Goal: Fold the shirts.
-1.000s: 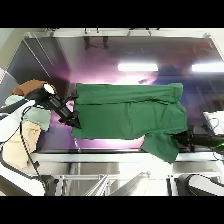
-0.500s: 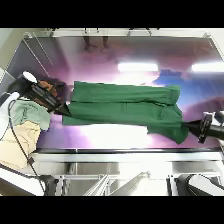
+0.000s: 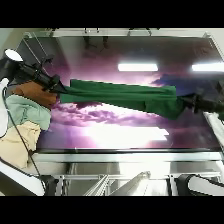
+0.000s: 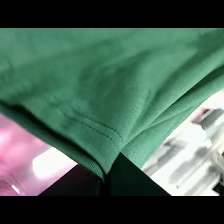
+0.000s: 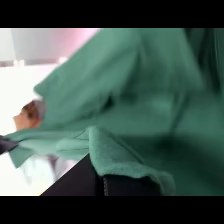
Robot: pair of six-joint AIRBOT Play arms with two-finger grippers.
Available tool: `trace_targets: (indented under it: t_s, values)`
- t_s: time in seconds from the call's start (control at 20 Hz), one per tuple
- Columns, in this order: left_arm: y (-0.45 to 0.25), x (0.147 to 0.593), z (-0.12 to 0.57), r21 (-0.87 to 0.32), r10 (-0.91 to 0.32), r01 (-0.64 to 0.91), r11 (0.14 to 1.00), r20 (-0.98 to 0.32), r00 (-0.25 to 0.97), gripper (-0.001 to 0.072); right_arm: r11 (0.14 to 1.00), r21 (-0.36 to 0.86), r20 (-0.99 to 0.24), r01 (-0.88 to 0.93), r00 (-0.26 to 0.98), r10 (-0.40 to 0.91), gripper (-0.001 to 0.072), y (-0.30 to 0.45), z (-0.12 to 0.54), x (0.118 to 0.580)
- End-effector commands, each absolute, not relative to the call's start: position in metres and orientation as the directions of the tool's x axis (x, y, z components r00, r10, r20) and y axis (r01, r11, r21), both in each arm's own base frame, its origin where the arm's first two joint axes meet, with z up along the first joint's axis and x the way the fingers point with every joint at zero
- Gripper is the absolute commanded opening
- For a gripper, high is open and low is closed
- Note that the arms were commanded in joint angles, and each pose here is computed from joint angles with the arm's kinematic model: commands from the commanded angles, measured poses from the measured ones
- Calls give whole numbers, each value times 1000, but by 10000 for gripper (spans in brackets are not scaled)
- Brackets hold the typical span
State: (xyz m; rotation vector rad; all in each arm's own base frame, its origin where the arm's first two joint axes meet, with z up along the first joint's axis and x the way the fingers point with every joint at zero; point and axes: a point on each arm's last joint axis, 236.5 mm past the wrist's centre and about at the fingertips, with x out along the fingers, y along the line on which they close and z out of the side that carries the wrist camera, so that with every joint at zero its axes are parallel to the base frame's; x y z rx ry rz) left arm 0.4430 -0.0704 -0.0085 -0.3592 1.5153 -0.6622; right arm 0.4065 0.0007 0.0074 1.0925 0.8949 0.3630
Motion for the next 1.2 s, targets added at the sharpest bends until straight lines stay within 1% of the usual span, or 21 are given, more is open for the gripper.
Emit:
trace_targets:
  t_s: [0.0,0.15,0.25,0.3,0.35,0.4,0.45,0.5,0.55,0.6,0.7,0.75,0.85,0.95,1.0,1.05,1.1,1.15]
  values:
    - [-68,477,-22,-597,-600,160,786,-799,-35,19,538,841,-455,67,625,634,19,14,-3,471]
    - [-66,487,-49,-606,-602,124,786,-795,-68,17,574,817,-483,55,608,630,19,22,-28,502]
    - [-66,484,-66,-613,-606,101,783,-790,-94,20,597,800,-513,59,584,629,21,21,-44,505]
    - [-63,482,-71,-614,-606,86,784,-789,-103,51,626,778,-538,53,571,620,75,16,-48,503]
    - [-57,481,-75,-613,-605,70,787,-789,-102,291,658,752,-562,38,557,611,241,8,-49,500]
    - [-52,481,-75,-613,-607,61,788,-789,-94,469,682,731,-581,15,537,611,301,-2,-46,495]
    - [-45,483,-71,-620,-616,50,783,-784,-77,707,704,710,-599,-10,517,611,304,-14,-40,490]
    - [-38,486,-65,-626,-624,40,779,-780,-54,720,723,691,-618,-22,501,606,388,-27,-37,485]
    - [-31,491,-58,-637,-637,32,770,-771,-17,719,733,681,-637,3,496,590,590,-41,-36,481]
    - [-26,497,-50,-649,-649,20,761,-760,23,719,735,678,-647,23,493,582,653,-50,-38,478]
    - [-25,509,-29,-699,-695,0,715,-712,98,718,743,667,-682,56,446,579,653,-54,-53,467]
    - [-33,515,-16,-738,-732,10,675,-668,131,699,735,673,-694,79,410,592,653,-49,-62,461]
    - [-56,521,1,-790,-786,41,612,-601,143,587,704,703,-690,102,336,641,653,-26,-81,454]
    - [-81,518,-1,-783,-785,70,618,-611,106,579,688,719,-684,100,274,675,653,2,-98,452]
    - [-98,518,-3,-781,-786,88,618,-612,89,491,673,734,-671,93,257,696,652,18,-101,453]
    - [-116,518,-5,-779,-786,109,618,-614,75,297,650,755,-648,87,247,720,640,36,-102,456]
    - [-135,519,-8,-773,-785,138,619,-616,69,91,630,772,-629,83,241,739,547,50,-102,458]
    - [-155,522,-11,-767,-782,160,621,-619,70,-2,615,785,-614,80,233,754,439,63,-103,460]
